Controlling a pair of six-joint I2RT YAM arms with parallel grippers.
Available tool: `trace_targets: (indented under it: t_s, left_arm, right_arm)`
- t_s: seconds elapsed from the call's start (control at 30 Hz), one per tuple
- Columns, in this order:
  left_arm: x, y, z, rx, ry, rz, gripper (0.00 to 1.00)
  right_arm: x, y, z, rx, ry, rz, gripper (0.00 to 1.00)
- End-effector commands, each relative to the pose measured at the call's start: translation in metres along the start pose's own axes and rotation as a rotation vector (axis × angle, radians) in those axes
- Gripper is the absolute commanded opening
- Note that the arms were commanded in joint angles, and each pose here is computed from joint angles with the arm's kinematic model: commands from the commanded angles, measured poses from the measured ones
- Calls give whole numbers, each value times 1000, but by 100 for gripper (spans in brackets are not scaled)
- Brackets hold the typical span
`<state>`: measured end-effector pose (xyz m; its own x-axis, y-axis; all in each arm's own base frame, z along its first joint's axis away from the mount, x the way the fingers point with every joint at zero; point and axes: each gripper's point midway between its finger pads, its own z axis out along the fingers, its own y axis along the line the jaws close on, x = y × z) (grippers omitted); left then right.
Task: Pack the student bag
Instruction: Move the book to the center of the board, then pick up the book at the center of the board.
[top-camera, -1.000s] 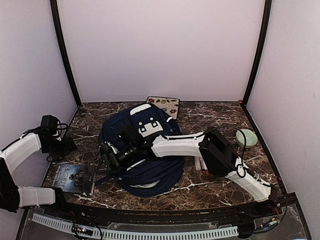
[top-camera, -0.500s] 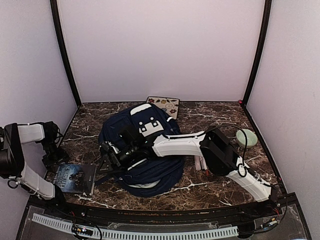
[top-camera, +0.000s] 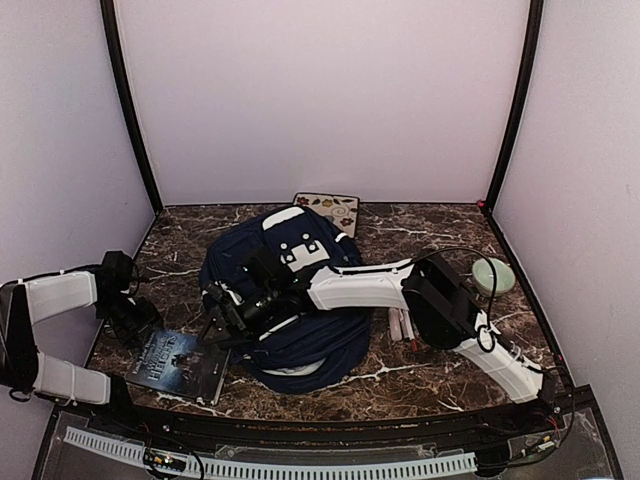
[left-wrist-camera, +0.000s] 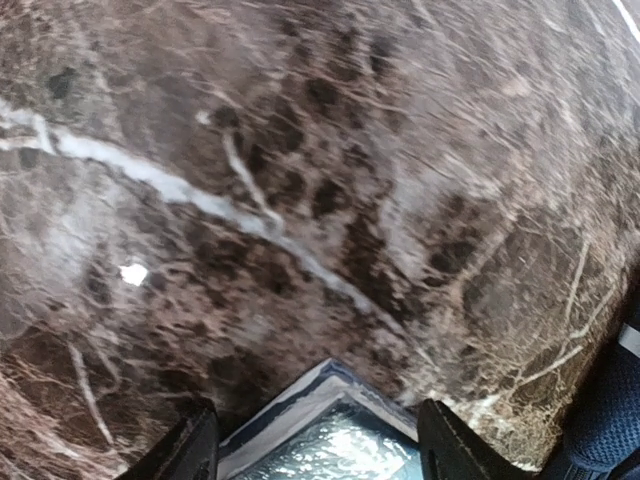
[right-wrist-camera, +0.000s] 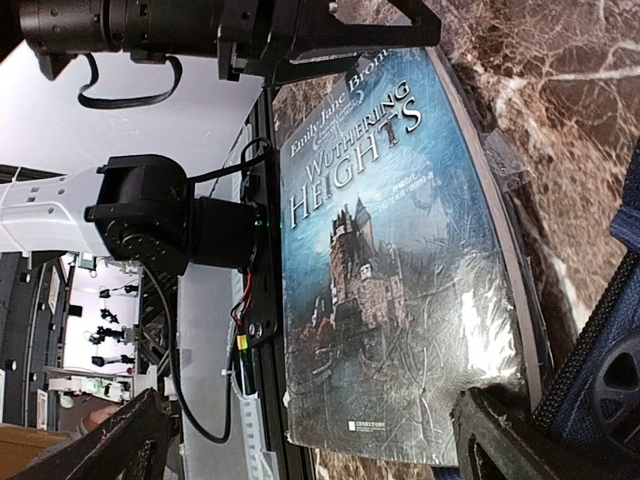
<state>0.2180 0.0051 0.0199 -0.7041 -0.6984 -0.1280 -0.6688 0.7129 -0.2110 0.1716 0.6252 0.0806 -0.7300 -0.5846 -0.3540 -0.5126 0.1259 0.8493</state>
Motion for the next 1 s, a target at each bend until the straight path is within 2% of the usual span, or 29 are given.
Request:
trace_targets:
  t_s: [0.0, 0.1, 0.23, 0.4, 0.53, 0.7, 0.83, 0.97]
  left_arm:
    - [46, -20, 8, 124, 147, -11, 68]
    - [51, -41, 5, 189, 143, 65, 65]
    - [55, -68, 6, 224, 136, 183, 64]
    - [28, -71, 5, 98, 31, 263, 63]
    - [13, -68, -26, 53, -50, 198, 63]
    - [35, -43, -57, 49, -45, 96, 62]
    - [53, -25, -74, 60, -13, 47, 61]
    - [78, -15, -70, 71, 85, 2, 59]
  right_arm:
    - [34, -102, -22, 189, 25, 224, 100]
    - [39, -80, -32, 153, 46, 185, 98]
    - [34, -49, -57, 206, 54, -2, 95]
    - [27, -46, -71, 302, 90, -235, 89]
    - [25, -53, -75, 349, 128, -393, 81]
    - [19, -51, -71, 343, 137, -462, 67]
    - [14, -58, -61, 348, 138, -455, 67]
    - [10, -60, -47, 337, 137, -439, 68]
